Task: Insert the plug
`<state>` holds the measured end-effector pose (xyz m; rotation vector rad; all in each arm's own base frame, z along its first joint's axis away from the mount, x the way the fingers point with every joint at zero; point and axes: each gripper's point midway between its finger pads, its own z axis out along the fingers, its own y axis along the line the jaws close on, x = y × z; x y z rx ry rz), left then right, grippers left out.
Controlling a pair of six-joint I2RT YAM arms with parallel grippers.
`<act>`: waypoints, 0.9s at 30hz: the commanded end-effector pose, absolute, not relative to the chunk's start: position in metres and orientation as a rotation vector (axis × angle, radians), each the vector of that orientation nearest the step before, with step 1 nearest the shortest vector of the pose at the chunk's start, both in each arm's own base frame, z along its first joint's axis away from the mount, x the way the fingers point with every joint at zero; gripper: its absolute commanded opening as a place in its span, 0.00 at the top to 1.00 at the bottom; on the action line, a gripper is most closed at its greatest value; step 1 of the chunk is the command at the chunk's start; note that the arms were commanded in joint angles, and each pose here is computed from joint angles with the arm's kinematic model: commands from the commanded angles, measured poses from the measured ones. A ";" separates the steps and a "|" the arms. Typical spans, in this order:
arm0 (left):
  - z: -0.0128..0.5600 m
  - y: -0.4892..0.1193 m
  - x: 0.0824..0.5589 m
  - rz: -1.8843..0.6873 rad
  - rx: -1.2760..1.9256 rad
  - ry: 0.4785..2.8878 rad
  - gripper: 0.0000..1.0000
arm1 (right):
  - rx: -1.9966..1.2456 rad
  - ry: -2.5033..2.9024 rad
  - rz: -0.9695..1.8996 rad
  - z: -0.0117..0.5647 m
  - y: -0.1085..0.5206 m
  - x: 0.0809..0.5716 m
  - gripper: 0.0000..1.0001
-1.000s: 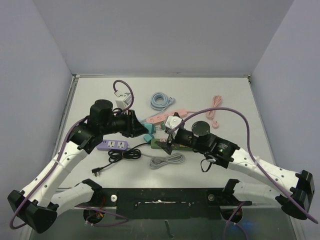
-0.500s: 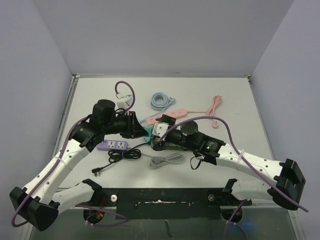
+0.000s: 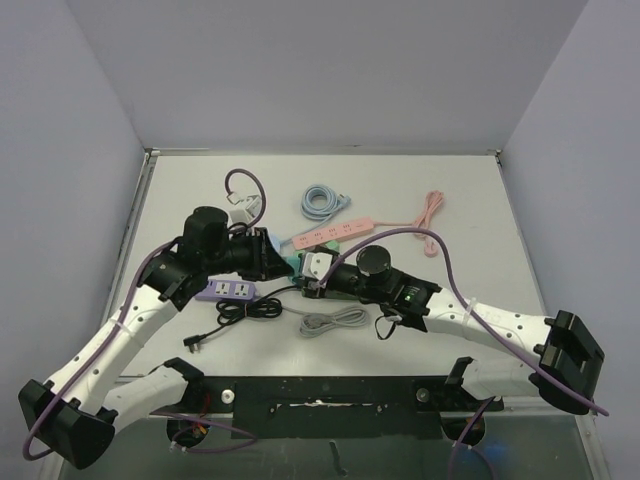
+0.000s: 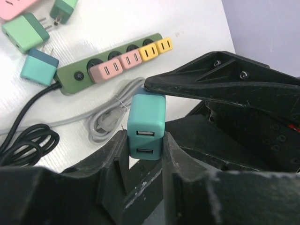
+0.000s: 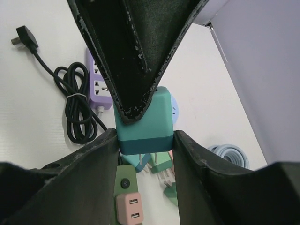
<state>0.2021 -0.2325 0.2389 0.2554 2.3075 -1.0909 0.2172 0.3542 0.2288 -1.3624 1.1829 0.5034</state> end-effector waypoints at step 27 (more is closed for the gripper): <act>0.199 -0.127 0.305 -0.490 0.039 2.257 1.00 | -0.431 1.646 0.626 0.243 0.290 0.249 0.11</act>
